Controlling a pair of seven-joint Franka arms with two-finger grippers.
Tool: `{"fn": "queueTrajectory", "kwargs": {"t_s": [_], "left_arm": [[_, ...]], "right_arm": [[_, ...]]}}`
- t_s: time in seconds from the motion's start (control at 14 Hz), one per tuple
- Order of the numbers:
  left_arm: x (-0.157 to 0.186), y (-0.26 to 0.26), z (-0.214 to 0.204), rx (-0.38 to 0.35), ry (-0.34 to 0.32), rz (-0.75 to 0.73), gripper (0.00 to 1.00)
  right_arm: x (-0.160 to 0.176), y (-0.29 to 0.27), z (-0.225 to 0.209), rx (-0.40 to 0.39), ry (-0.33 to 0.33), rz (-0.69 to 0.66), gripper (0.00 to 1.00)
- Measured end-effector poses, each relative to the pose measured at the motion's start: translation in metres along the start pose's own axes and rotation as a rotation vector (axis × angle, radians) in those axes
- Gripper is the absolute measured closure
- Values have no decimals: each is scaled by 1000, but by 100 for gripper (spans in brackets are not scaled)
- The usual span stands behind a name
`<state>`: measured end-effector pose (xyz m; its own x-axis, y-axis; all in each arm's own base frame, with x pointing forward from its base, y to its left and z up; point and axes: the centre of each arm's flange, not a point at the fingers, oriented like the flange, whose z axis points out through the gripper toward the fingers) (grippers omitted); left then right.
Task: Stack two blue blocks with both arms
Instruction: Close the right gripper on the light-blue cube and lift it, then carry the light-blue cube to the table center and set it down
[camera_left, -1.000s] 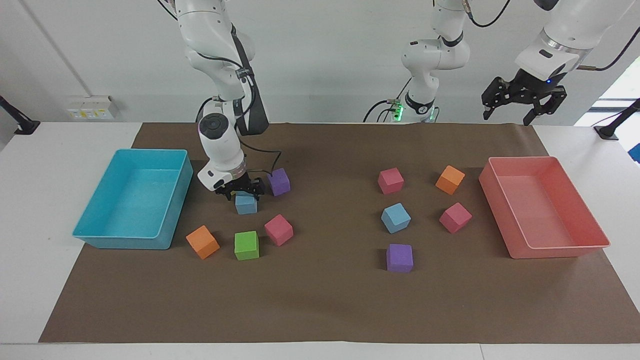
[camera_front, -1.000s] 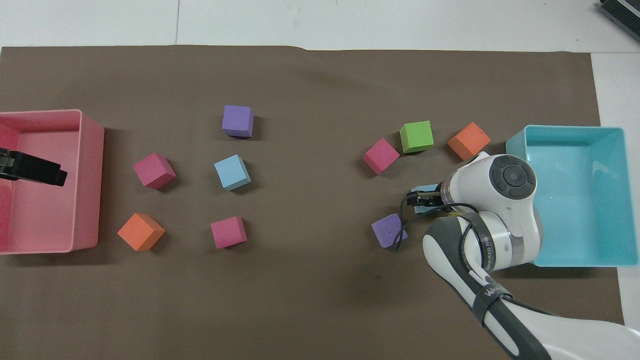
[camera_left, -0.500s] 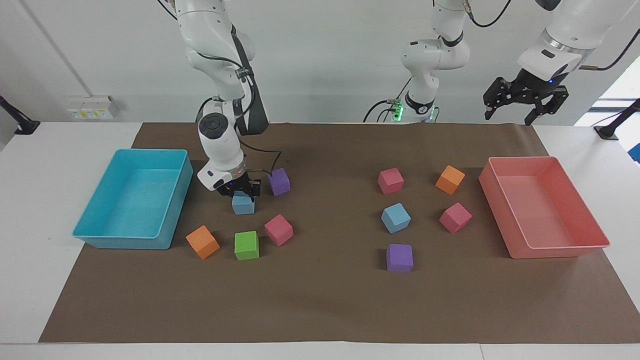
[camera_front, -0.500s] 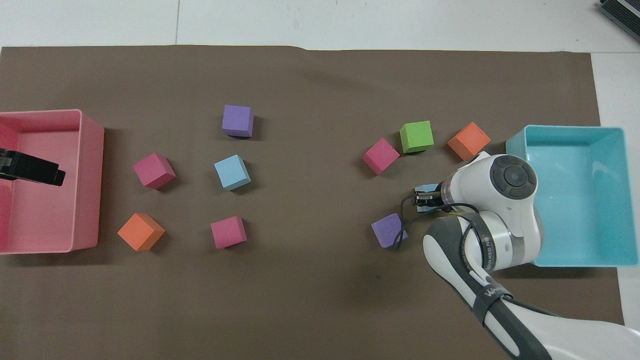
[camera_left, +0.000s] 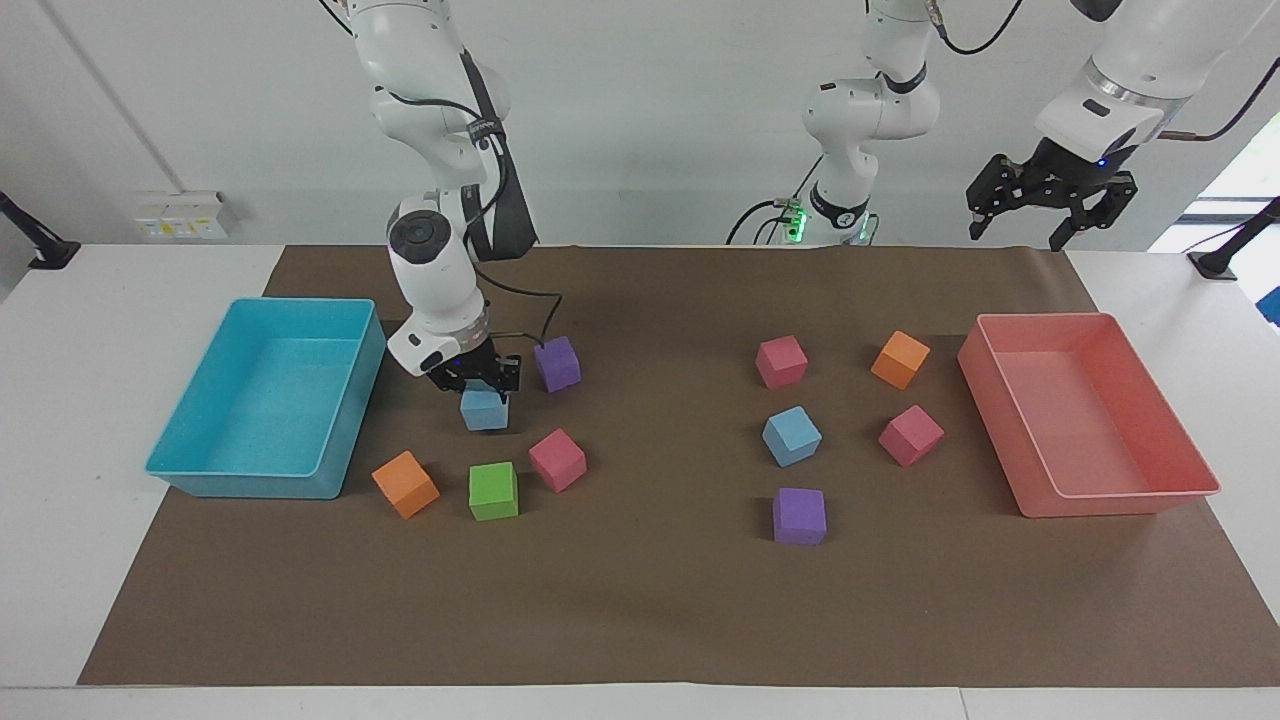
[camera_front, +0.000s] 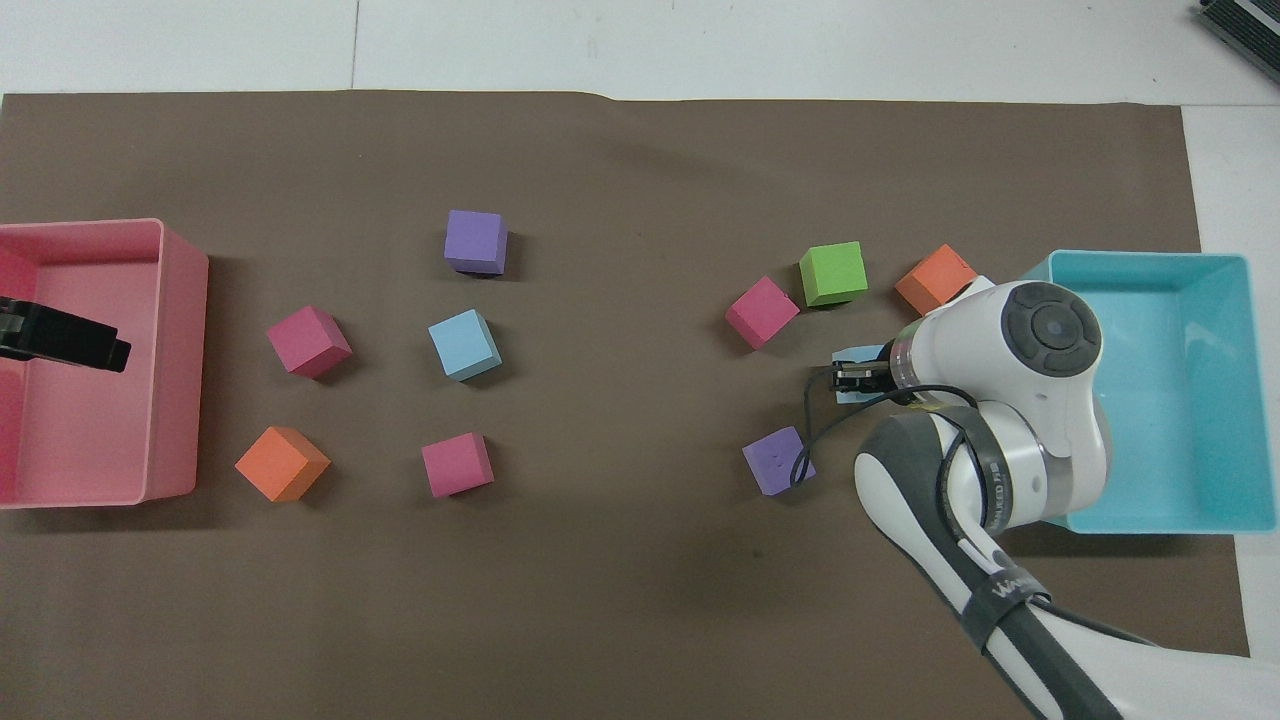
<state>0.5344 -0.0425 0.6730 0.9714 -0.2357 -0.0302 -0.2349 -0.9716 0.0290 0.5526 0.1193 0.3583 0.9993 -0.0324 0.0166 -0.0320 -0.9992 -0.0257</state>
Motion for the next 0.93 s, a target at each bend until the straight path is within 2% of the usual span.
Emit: {"fn": "queueTrajectory", "kwargs": {"t_s": [0.36, 0.79, 0.93], "left_arm": [[0, 0, 0, 0, 0, 0, 0], [0, 0, 0, 0, 0, 0, 0], [0, 0, 0, 0, 0, 0, 0]], "right_arm": [[13, -35, -58, 10, 16, -30, 45], [21, -98, -88, 17, 25, -22, 45], [18, -120, -85, 15, 19, -13, 45]]}}
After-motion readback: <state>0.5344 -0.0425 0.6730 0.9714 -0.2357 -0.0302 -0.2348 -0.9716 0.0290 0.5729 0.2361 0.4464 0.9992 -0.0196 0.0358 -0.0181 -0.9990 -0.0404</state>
